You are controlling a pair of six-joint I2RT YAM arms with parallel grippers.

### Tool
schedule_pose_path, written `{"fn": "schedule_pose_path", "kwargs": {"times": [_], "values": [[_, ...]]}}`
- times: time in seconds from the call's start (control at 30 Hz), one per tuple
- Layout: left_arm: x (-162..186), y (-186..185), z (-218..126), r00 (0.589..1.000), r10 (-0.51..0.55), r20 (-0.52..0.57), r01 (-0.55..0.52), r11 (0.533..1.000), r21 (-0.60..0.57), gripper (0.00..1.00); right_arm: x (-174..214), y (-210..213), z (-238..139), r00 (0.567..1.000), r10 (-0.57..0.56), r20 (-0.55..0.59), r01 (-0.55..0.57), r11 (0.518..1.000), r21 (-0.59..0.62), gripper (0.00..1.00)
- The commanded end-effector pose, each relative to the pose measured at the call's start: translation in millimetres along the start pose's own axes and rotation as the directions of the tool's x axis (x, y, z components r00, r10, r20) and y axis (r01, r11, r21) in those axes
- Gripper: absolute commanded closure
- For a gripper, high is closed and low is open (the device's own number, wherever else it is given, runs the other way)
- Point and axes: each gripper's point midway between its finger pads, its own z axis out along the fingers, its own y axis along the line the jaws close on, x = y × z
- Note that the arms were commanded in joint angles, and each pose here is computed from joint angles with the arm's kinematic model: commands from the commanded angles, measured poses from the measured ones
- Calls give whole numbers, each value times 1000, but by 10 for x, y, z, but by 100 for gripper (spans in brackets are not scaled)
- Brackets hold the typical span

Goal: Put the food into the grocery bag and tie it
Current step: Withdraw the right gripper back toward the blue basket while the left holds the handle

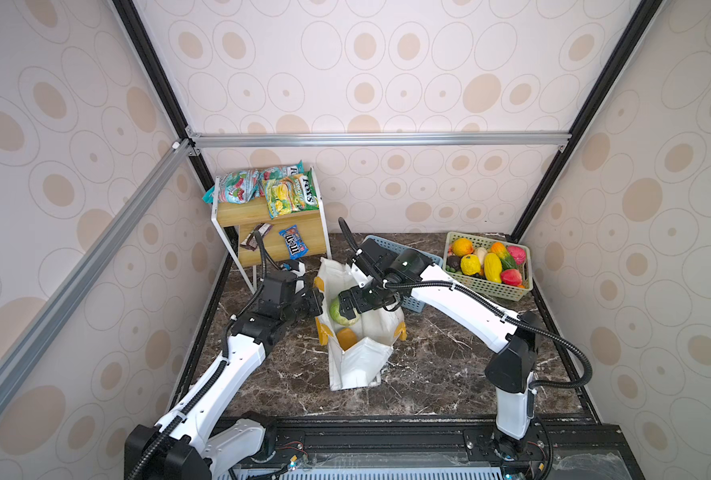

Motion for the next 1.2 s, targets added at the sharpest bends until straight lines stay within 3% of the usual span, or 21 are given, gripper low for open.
{"fn": "schedule_pose_path", "kwargs": {"times": [0.0,0.23,0.67,1.17], "values": [[-192,-124,-53,999,4,54,-6,1000,31,100,-99,-60,-323,999,-1,54,1,1000,9,0],[-226,-156,-71,998,11,55,-13,999,34,100,-339,-283,-595,991,29,132,-33,999,31,0],[-209,-162,-131,998,24,56,-26,999,34,100,-476,-811,-773,975,96,201,-123,984,127,0],[-111,-106,-167,999,32,42,-33,999,24,100,-422,-1804,-692,954,215,211,-273,912,307,0]]}}
